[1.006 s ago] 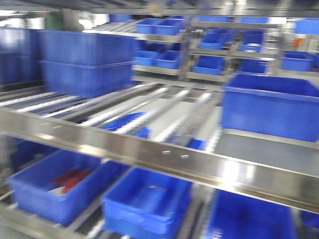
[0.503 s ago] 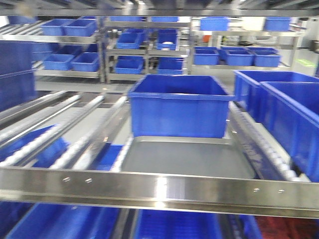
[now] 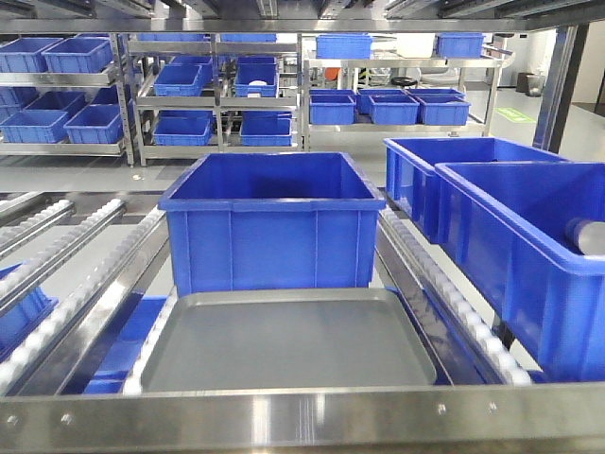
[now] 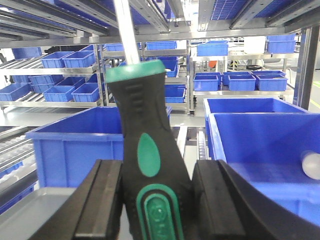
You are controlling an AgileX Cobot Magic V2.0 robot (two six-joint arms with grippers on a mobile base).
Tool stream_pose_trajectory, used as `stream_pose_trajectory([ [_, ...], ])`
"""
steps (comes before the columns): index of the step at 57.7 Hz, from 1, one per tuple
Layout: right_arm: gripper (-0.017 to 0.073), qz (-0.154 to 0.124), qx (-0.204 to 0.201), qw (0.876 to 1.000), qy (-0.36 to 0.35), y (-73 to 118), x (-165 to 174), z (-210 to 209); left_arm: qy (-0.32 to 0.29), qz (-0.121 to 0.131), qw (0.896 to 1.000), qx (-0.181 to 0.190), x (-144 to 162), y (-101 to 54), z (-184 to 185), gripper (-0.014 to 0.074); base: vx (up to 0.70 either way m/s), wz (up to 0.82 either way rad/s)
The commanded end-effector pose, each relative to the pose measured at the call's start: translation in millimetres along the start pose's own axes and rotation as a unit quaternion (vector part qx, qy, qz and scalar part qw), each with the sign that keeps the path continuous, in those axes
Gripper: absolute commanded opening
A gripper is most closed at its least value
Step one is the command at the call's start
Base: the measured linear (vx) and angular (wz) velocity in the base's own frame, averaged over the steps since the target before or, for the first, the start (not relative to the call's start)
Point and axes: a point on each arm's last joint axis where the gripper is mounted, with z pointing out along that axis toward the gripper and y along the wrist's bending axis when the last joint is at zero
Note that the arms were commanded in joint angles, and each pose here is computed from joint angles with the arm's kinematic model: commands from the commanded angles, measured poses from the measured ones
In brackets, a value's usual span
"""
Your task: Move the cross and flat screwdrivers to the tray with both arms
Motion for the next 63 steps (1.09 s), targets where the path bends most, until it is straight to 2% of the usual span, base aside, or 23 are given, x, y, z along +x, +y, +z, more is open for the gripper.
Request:
stream_pose_trajectory([
  [1,-0.0009,0.004,0.014,0.998,-0.056,-1.9,-16.8,-2.5,-0.063,-0.003,0.998,0.006,-18.1,-2.0,-4.0,-0.0004,0.24,-0.02],
  [27,-0.0009,0.004,0.014,0.998,-0.056,-1.9,-16.8,-2.5,-0.062,-0.004,0.998,0.006,-17.9,-2.0,-3.5,-0.0004,0.2,0.03],
  [63,-0.0009,0.004,0.014,0.998,-0.056,-1.9,-16.8,-2.5,-0.063,-0.003,0.998,0.006,-18.1,-2.0,-4.0,-0.0004,0.02,0.0],
])
